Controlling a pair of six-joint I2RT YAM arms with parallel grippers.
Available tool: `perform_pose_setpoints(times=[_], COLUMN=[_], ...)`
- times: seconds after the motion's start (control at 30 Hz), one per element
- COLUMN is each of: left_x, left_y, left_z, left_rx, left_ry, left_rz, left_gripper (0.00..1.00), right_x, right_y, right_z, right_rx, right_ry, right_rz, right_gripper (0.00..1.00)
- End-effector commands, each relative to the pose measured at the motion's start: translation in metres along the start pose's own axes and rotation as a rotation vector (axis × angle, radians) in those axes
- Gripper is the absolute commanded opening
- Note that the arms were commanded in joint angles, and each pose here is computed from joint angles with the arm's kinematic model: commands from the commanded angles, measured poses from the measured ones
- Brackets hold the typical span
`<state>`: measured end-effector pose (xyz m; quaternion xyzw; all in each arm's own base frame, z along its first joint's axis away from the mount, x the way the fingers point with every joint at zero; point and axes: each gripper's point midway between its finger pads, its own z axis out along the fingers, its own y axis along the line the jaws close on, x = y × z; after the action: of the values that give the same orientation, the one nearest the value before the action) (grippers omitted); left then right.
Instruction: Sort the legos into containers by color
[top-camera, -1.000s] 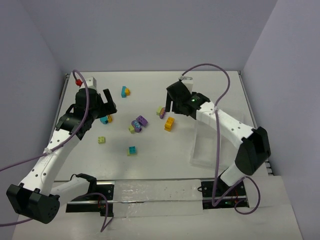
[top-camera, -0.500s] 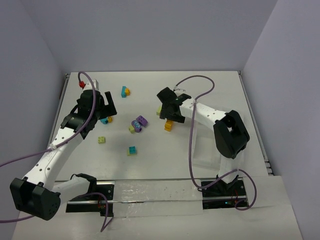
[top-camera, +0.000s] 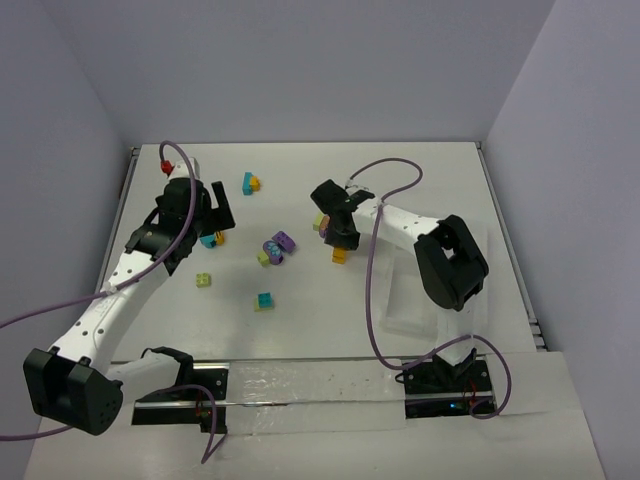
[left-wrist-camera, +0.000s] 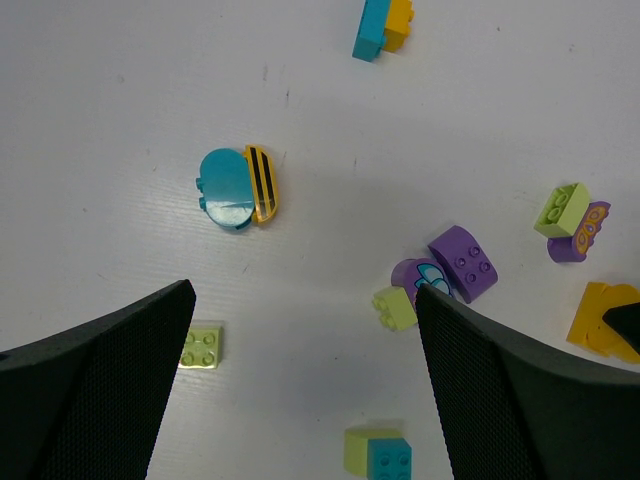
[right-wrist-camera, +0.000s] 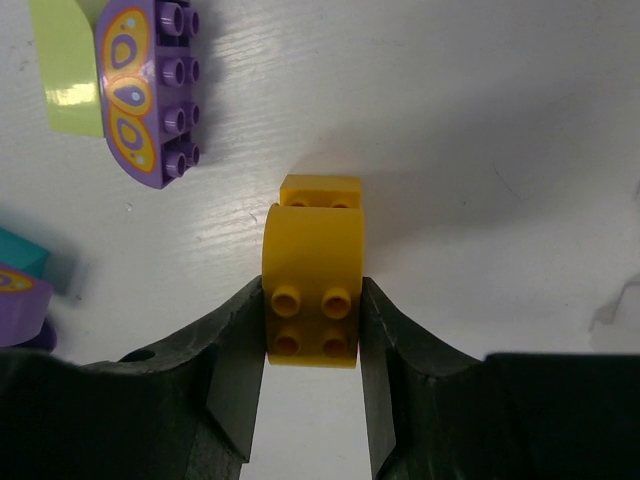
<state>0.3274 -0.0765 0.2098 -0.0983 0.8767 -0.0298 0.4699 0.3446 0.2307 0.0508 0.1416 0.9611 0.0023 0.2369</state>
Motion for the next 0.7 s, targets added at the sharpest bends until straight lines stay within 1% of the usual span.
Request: perform_pose_setpoints(times=[0.0,0.07,0.1,0.13,0.17,0.2,0.23,0.27,0.33,0.37,0.4,0.43,0.5,0.57,0.6,0.67], left_x=[-0.018,-0.018,-0.019,-0.019,-0.019,-0.018,-0.017,-0.014,-0.009,-0.006,-0.005,-0.003,0.001,0.0,0.001,-0.001], left_y=[-0.004,-0.005,-0.007,-0.01,-0.013,-0.021,-0.035,-0.049,-0.075,-0.09,-0.1,-0.113,-0.143,-0.156,-0.168,-0.176], left_z=[-0.005,-0.006,-0.006,-0.007,-0.008,-0.008,-0.01,-0.012,-0.017,-0.023,-0.027,-0.035,-0.063,-0.08,-0.103,-0.125], left_rx=[0.017,0.023,0.034,0.048,0.065,0.101,0.171,0.244,0.38,0.473,0.531,0.623,0.856,0.995,1.154,1.302], left_ry=[-0.068,-0.067,-0.066,-0.061,-0.055,-0.039,-0.008,0.03,0.093,0.124,0.138,0.161,0.214,0.232,0.252,0.255], left_rz=[-0.006,-0.009,-0.014,-0.019,-0.019,-0.013,-0.004,0.005,0.025,0.038,0.049,0.058,0.072,0.073,0.083,0.09], left_gripper=[0.99,0.99,0.99,0.99,0.99,0.99,0.99,0.99,0.92,0.89,0.87,0.86,0.86,0.88,0.89,0.91], right_x=[-0.013,-0.013,-0.015,-0.02,-0.025,-0.032,-0.041,-0.042,-0.055,-0.052,-0.053,-0.053,-0.062,-0.057,-0.06,-0.06], right_y=[0.012,0.013,0.014,0.014,0.015,0.018,0.024,0.029,0.041,0.046,0.049,0.047,0.041,0.034,0.028,0.023], right_z=[-0.003,-0.004,-0.007,-0.014,-0.021,-0.032,-0.047,-0.053,-0.095,-0.102,-0.122,-0.142,-0.189,-0.208,-0.228,-0.25], right_rx=[-0.018,-0.022,-0.03,-0.043,-0.059,-0.094,-0.156,-0.208,-0.417,-0.518,-0.636,-0.731,-0.919,-1.042,-1.132,-1.228], right_ry=[-0.037,-0.036,-0.043,-0.055,-0.066,-0.086,-0.116,-0.119,-0.159,-0.14,-0.141,-0.156,-0.217,-0.215,-0.229,-0.241], right_rz=[0.012,0.005,0.0,-0.004,-0.008,-0.02,-0.042,-0.05,-0.116,-0.149,-0.16,-0.18,-0.207,-0.226,-0.227,-0.252], right_gripper=[0.4,0.34,0.28,0.19,0.12,0.11,0.09,0.06,0.0,0.0,0.0,0.0,0.0,0.0,0.0,0.0])
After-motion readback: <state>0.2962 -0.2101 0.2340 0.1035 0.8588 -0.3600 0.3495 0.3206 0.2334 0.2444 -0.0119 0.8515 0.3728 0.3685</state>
